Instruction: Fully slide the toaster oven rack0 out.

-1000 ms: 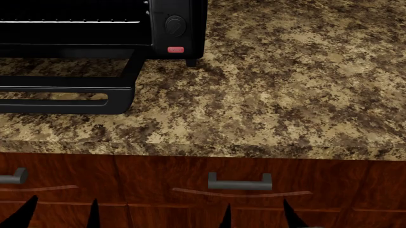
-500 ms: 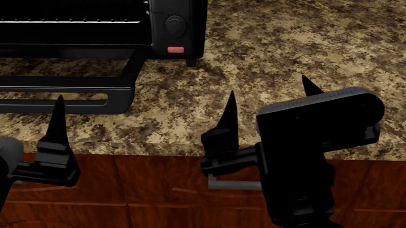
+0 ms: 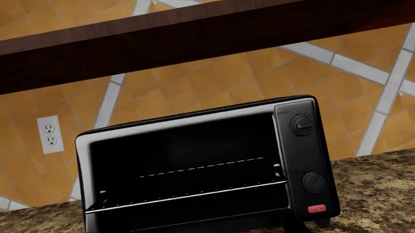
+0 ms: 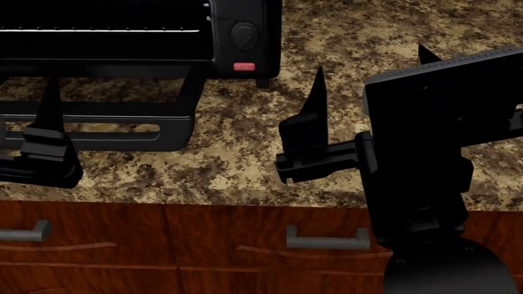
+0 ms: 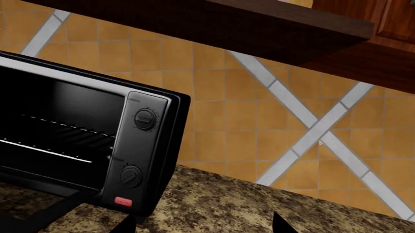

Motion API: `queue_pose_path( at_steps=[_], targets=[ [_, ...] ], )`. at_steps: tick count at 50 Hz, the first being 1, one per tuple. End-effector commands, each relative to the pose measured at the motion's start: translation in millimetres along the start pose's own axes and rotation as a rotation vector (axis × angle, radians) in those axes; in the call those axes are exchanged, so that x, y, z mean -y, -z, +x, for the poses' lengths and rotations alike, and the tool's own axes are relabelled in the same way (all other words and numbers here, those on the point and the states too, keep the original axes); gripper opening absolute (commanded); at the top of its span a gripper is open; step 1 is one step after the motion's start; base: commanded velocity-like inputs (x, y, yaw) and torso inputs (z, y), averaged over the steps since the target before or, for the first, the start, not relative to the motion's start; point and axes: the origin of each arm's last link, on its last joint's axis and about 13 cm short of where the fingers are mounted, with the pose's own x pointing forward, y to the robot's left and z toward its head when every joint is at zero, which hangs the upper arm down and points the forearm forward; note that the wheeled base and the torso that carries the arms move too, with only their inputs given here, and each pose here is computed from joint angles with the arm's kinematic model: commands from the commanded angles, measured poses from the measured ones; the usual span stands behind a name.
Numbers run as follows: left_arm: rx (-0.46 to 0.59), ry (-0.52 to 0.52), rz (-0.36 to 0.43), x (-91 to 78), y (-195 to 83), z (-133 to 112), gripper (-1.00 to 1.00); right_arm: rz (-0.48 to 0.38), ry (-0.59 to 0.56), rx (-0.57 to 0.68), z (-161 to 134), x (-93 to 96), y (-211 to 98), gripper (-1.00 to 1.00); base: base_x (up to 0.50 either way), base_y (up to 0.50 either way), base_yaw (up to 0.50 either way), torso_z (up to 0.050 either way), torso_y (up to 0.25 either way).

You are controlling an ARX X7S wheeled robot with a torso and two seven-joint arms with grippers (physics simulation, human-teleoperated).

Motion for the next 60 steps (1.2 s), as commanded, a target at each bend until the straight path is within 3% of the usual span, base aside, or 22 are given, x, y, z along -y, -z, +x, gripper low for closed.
queue_pose_path(
  at_steps=[1, 45, 54, 55, 56, 57, 58, 59, 60],
  targets=[
    [-0.007, -0.004, 0.003, -2.9, 0, 5, 1.0, 0.011, 0.001, 0.01, 2, 2.8, -6, 1.0, 0.07, 0.15, 0.0, 0.0, 0.0],
    [-0.02, 0.005, 0.005, -4.3, 4, 5, 1.0, -0.006, -0.007, 0.032, 0, 0.9, -9, 1.0, 0.3, 0.08, 0.0, 0.0, 0.0],
    [-0.022, 0.003, 0.004, -6.0, 3, 4, 1.0, -0.004, -0.007, 0.032, -1, 1.0, -11, 1.0, 0.0, 0.0, 0.0, 0.0, 0.0],
    [-0.027, 0.001, 0.017, -6.7, 4, 5, 1.0, -0.005, -0.008, 0.033, -1, 1.0, -11, 1.0, 0.0, 0.0, 0.0, 0.0, 0.0],
    [0.006, -0.071, 0.251, -24.7, -20, 14, 1.0, -0.003, -0.009, 0.032, 1, 2.0, -11, 1.0, 0.0, 0.0, 0.0, 0.0, 0.0],
    [-0.033, -0.011, 0.44, -29.7, -16, 12, 1.0, -0.005, -0.009, 0.032, 1, 1.9, -11, 1.0, 0.0, 0.0, 0.0, 0.0, 0.0],
    [-0.048, 0.087, 0.512, -14.8, -10, 11, 1.0, -0.005, -0.01, 0.033, 1, 1.9, -11, 1.0, 0.0, 0.0, 0.0, 0.0, 0.0],
    [-0.05, 0.093, 0.513, -14.6, -10, 11, 1.0, -0.005, -0.01, 0.032, 1, 1.9, -10, 1.0, 0.0, 0.0, 0.0, 0.0, 0.0],
    [-0.049, 0.181, 0.603, -5.8, -3, 16, 1.0, -0.008, -0.01, 0.025, 2, 2.1, -8, 1.0, 0.0, 0.0, 0.0, 0.0, 0.0]
  ],
)
